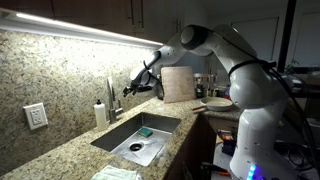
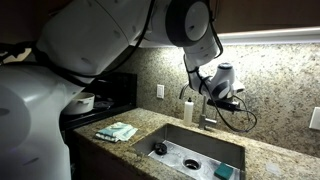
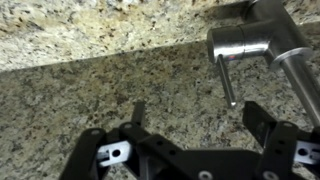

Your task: Move the tap nozzle to the left then open the water faucet

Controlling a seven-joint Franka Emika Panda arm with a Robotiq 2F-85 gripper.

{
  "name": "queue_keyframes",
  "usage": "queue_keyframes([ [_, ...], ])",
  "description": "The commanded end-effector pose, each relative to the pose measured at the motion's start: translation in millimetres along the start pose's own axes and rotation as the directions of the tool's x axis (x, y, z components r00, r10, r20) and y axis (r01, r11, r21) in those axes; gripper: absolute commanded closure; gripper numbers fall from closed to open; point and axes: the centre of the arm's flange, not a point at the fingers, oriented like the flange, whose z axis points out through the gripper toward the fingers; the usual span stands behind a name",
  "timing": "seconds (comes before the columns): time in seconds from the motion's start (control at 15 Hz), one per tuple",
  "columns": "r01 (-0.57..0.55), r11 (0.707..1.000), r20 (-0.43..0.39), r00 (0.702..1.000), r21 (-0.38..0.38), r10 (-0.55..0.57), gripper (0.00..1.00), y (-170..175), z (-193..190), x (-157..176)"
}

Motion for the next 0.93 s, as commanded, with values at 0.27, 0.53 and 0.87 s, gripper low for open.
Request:
queue_keyframes([
  [0.27, 0.109, 0.994, -0.019, 0.994, 0.031, -0.109, 0.00, 2, 6, 23],
  [0.53, 0.093, 0.995, -0.027, 0.995, 0.018, -0.093, 0.00, -4, 1, 19],
  [0.87, 0.104, 0.994, -0.031, 0.994, 0.023, -0.103, 0.00, -5, 11, 20],
])
